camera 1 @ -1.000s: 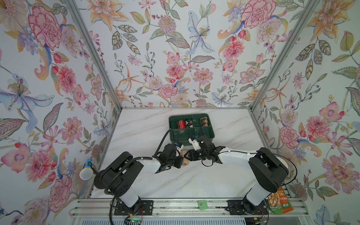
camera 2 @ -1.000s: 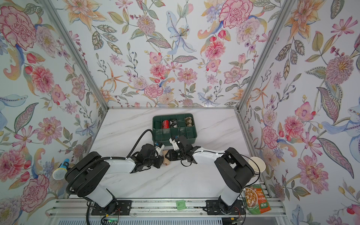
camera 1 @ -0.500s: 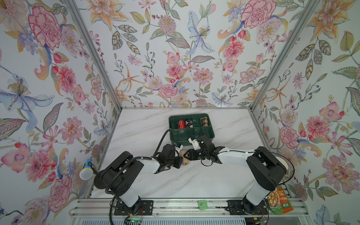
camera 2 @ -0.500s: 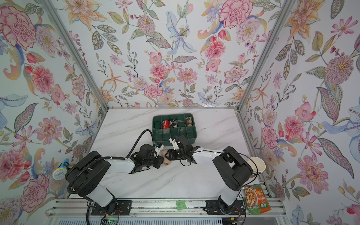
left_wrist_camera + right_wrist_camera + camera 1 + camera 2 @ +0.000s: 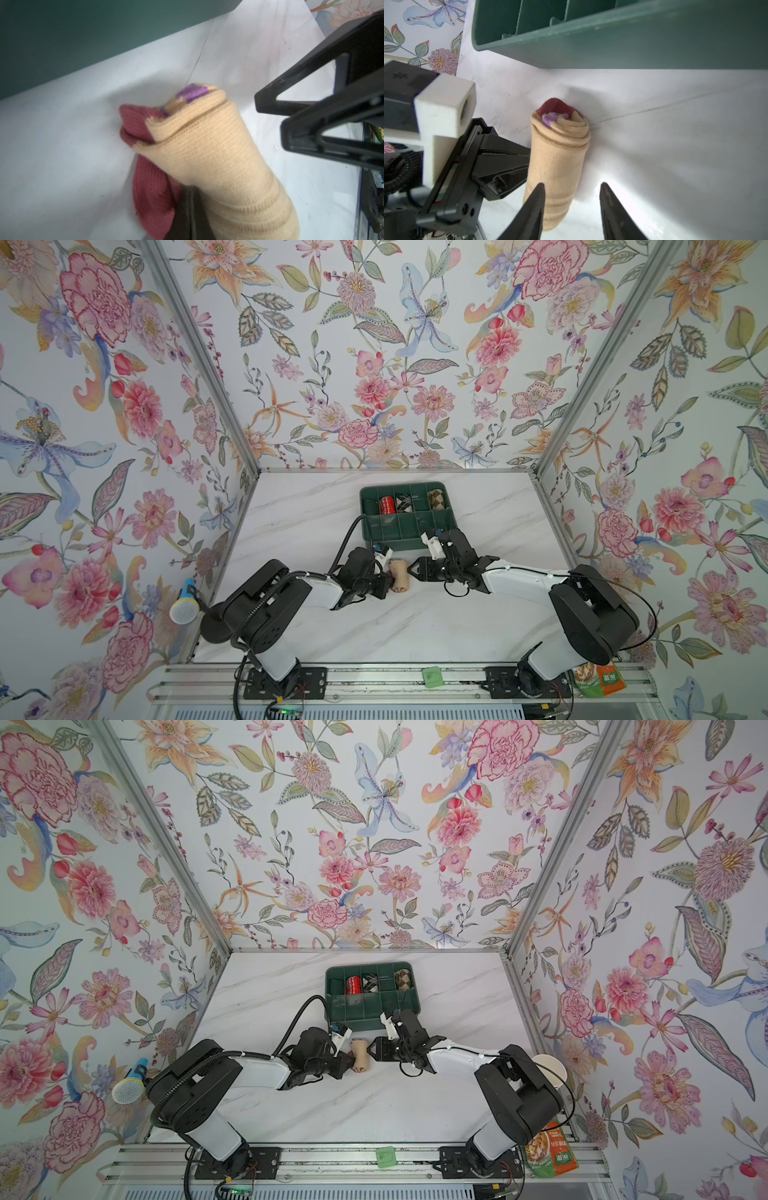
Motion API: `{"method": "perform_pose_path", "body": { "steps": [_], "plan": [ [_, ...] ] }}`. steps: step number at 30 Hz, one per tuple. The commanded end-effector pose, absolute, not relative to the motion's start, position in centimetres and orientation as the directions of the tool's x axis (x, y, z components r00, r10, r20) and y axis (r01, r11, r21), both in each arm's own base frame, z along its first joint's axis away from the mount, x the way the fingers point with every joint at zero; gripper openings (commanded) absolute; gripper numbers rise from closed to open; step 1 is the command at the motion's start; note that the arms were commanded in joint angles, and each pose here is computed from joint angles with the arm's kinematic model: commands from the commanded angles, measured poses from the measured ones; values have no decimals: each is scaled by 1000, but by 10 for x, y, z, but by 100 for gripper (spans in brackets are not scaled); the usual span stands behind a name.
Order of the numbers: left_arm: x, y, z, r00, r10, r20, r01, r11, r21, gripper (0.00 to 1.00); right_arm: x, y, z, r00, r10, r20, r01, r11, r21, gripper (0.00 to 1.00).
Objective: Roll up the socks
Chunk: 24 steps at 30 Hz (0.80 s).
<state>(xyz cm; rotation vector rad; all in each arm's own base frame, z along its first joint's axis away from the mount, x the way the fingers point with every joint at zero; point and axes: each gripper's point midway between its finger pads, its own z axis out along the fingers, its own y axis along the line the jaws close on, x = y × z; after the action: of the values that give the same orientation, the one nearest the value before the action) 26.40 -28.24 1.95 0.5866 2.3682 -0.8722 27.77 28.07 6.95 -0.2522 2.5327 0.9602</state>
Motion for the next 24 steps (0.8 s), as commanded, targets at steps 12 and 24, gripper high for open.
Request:
{"method": "perform_pose_path", "body": {
  "steps": [12, 24],
  "plan": [
    [234, -253, -31, -850, 272, -451, 474, 769, -429, 0, 272, 293, 48, -937, -33, -347, -267, 707, 655, 42],
    [233, -251, -33, -851, 272, -448, 473, 769, -430, 0, 267, 296, 51, -946, 13, -323, -243, 632, 736, 43]
  ]
}}
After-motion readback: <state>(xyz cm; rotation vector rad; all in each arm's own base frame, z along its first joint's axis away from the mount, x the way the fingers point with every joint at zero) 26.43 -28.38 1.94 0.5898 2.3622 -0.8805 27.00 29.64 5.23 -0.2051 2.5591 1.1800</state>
